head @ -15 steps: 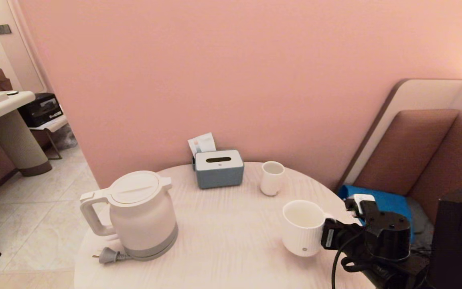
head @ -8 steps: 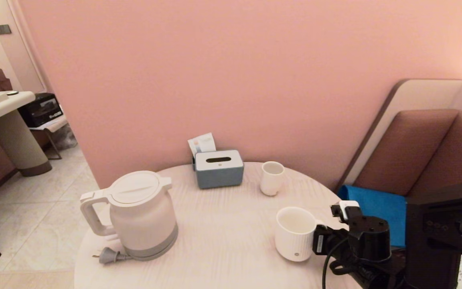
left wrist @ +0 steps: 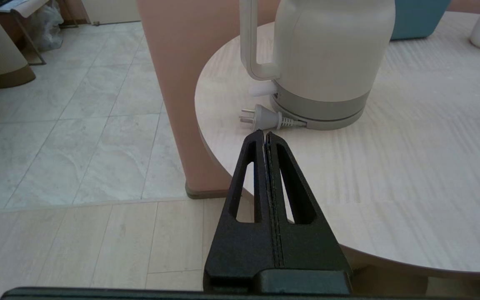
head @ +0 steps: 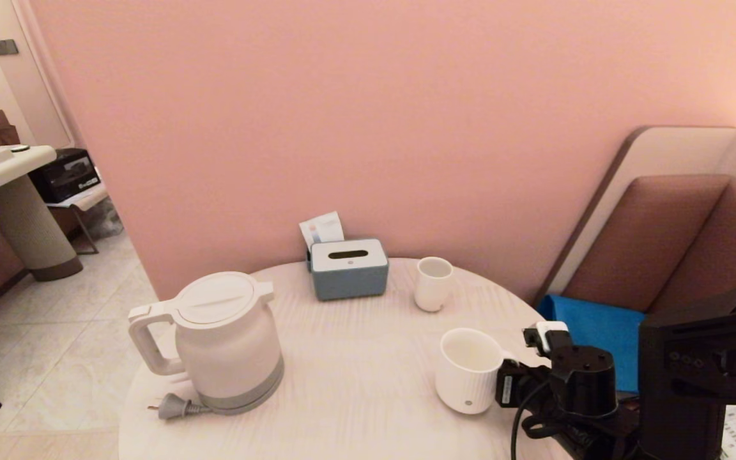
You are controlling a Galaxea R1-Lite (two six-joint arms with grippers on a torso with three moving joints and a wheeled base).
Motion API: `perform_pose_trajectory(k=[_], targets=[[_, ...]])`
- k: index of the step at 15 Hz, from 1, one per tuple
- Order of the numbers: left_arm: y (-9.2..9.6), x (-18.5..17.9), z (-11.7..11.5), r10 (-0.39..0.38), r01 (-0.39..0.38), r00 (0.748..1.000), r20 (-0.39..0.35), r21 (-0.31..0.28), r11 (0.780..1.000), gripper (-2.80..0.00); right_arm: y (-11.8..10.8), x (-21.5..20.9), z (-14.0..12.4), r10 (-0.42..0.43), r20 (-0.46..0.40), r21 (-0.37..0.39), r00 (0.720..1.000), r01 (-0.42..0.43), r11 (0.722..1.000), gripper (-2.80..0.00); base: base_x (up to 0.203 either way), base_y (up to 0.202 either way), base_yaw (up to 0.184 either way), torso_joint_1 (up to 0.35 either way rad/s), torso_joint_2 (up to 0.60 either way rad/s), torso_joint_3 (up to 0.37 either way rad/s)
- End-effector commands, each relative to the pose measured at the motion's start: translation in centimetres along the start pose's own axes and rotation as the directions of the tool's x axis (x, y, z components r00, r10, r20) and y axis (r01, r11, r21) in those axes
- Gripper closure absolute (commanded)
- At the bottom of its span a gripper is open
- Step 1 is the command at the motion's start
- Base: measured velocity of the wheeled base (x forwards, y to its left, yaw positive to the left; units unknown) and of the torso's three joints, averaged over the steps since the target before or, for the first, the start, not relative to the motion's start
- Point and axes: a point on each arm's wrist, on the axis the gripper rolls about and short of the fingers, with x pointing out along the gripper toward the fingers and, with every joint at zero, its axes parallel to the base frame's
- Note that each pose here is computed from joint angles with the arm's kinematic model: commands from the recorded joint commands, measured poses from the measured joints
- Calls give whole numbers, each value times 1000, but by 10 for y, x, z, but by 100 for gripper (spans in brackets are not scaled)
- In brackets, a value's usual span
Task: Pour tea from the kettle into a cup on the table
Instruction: Put the cup down on the table
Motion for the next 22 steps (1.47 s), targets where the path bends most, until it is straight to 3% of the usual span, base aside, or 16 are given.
perform_pose_trajectory(k=[1, 2, 3, 14, 22], targets=[[0, 0, 0, 1, -1, 1000, -2, 0, 1000, 0, 1, 1, 2, 5, 34, 8, 999, -5, 1000, 0, 0, 0, 0, 0, 0, 0], [0, 0, 0, 1, -1, 1000, -1, 0, 1000, 0, 1, 1, 2, 4, 33, 5, 999, -4, 1000, 0, 0, 0, 0, 0, 0, 0], [0, 0, 0, 1, -1, 1000, -2, 0, 1000, 0, 1, 1, 2, 4, 32, 5, 999, -4, 1000, -280, 0, 0, 0, 0, 0, 0], [0, 0, 0, 1, -1, 1000, -1, 0, 1000, 0, 0, -6, 10, 8, 57, 13, 998, -9, 1000, -280, 0, 0, 0, 0, 0, 0], [0, 0, 0, 1, -1, 1000, -1, 0, 1000, 0, -5, -17, 6, 5, 27, 2, 1000, -5, 1000, -280, 0, 0, 0, 0, 0, 0]])
